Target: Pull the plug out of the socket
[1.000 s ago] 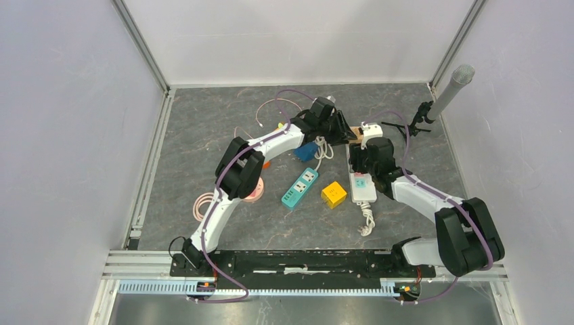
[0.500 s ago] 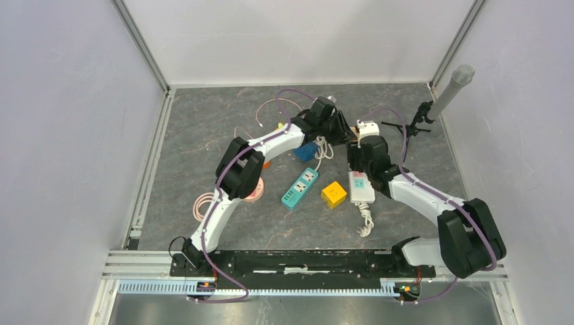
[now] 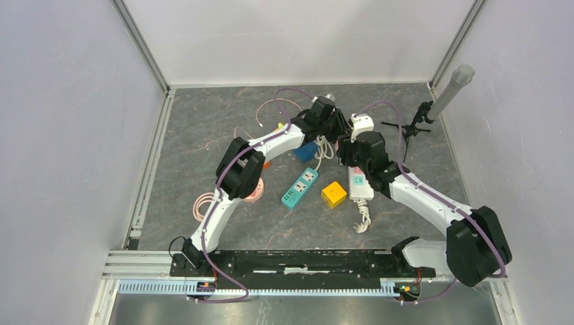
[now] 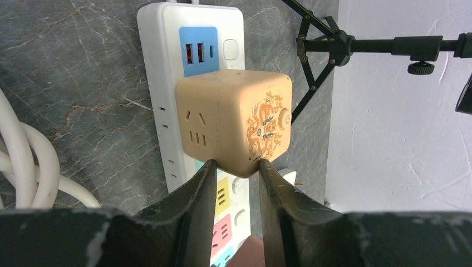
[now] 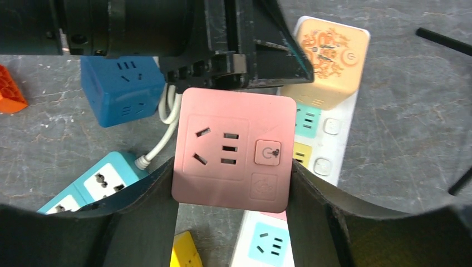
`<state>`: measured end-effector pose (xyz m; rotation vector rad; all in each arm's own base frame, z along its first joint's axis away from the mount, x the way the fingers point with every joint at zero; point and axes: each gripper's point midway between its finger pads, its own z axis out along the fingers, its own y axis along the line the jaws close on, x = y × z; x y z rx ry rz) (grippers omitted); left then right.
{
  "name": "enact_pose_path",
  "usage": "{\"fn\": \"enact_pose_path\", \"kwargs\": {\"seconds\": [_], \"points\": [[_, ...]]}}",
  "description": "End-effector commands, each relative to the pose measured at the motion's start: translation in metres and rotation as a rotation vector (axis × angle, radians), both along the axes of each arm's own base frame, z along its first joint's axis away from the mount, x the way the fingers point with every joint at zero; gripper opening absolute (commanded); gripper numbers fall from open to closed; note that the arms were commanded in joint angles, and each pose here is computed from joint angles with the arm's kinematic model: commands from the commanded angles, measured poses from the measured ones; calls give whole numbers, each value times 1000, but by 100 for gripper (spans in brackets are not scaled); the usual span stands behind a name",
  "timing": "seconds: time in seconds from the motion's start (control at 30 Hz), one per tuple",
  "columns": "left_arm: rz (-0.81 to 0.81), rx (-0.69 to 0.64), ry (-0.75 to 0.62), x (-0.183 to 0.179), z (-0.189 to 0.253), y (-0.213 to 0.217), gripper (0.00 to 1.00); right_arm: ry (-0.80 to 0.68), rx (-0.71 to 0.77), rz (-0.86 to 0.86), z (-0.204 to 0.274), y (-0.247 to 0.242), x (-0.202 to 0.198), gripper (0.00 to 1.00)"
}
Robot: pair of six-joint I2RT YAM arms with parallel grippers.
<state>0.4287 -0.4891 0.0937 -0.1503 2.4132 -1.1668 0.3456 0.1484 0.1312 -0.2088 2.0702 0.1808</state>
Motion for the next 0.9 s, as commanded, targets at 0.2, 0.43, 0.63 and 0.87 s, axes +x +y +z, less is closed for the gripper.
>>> {"fn": "enact_pose_path", "kwargs": {"seconds": [0.2,0.43,0.63,0.87], "points": [[48,83,25,-1,-56,23,47,-76,-92,-248,37,-69,-1,0],[-70,-75,-73,-11,-27,5,60,10,-155,-463,11,-127,-12,0],[-96,-160,-167,-16,-5,5,79,121,-142,-502,-31,-143,-17,8],[-183,-277,-254,-30,18,-3,88,212,-127,-550,-65,-157,-25,26]]}}
